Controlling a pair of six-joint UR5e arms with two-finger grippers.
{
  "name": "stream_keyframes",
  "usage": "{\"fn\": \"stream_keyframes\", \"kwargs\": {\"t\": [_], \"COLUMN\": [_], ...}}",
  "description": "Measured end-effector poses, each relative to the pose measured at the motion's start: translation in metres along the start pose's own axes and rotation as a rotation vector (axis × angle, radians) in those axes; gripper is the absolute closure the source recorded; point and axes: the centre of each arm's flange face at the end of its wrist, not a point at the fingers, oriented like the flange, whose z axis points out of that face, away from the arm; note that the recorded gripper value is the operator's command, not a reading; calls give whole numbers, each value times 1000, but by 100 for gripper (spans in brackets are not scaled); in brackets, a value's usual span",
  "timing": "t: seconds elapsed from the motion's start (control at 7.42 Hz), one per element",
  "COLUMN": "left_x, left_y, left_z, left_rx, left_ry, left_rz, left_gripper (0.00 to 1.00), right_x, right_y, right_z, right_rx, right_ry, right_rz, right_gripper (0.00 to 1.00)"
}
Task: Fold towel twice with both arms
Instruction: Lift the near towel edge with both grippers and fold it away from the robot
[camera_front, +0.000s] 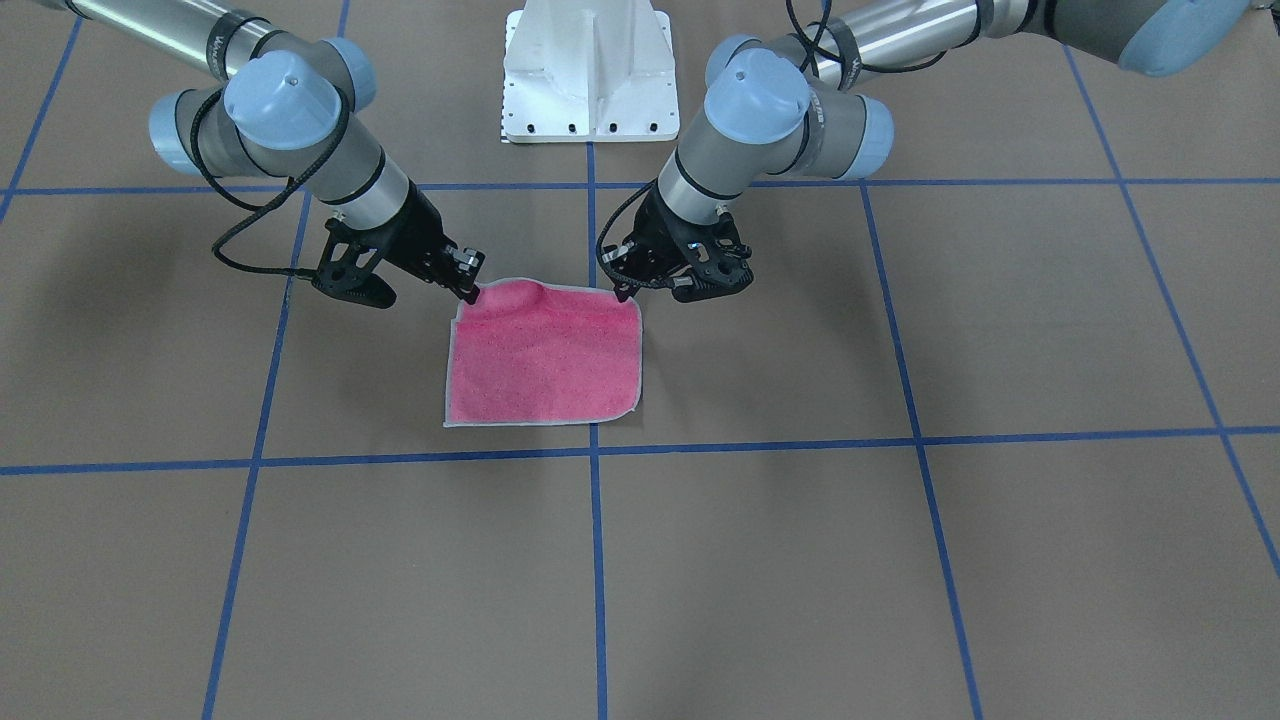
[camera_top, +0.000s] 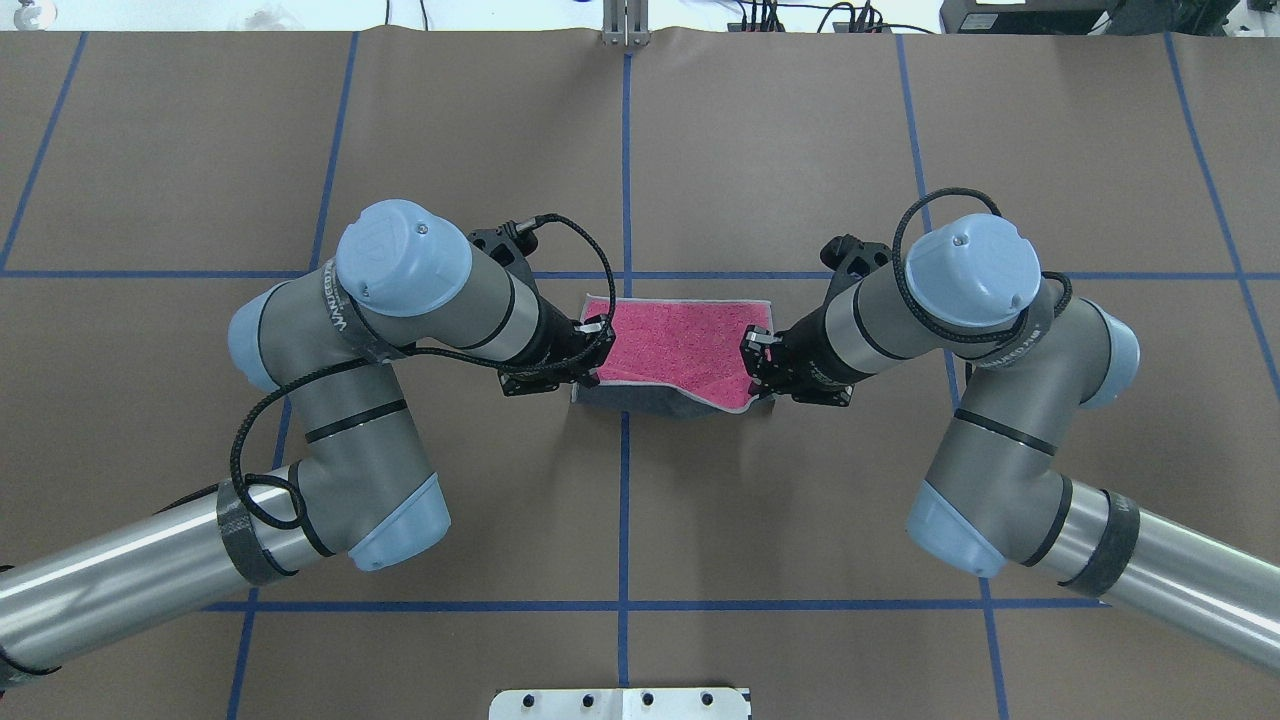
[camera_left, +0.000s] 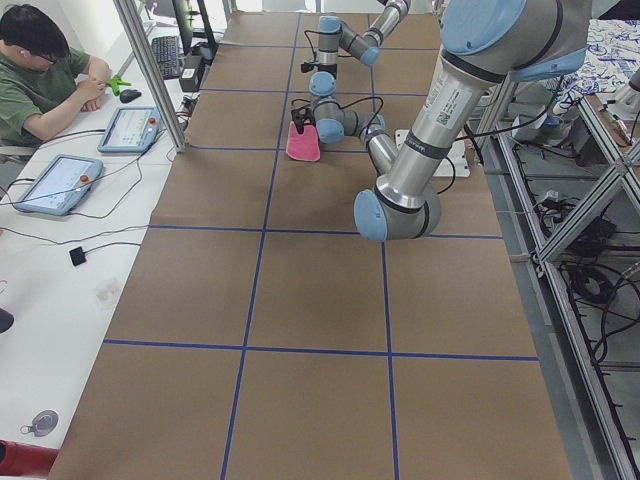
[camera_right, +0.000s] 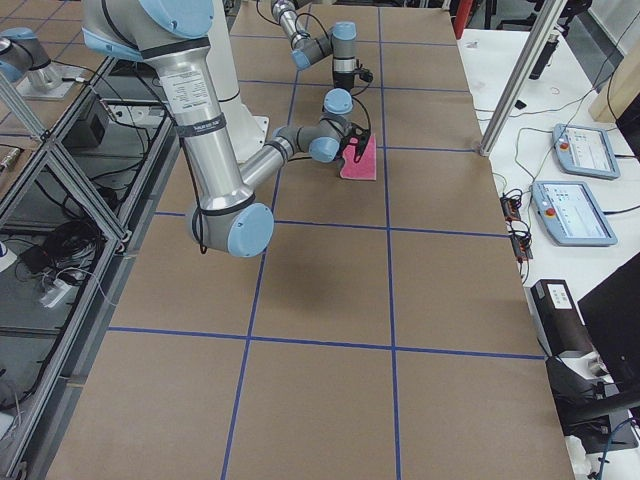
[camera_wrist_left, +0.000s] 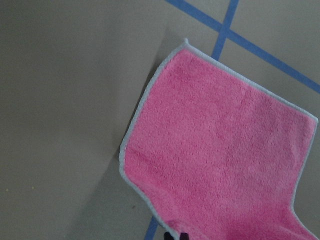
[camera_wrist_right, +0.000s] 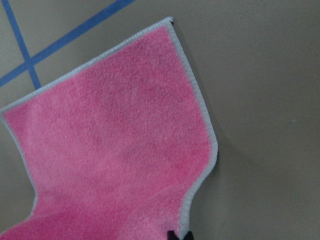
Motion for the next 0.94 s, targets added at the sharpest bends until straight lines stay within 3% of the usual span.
{"fn": "stream_keyframes", "kwargs": {"t": [0.54, 0.94], "left_x": [-3, 3], "left_y": [-21, -28], "left_z": [15, 23], "left_rx": [14, 19], "left_ry": [31, 23], "left_rz": [4, -2], "left_gripper": [100, 100], "right_x": [0, 0], "right_y": [-38, -47], "right_z": [16, 25], "right_rx": [45, 68], "right_ry": [37, 50], "right_rz": [43, 52], "right_gripper": [100, 100]}}
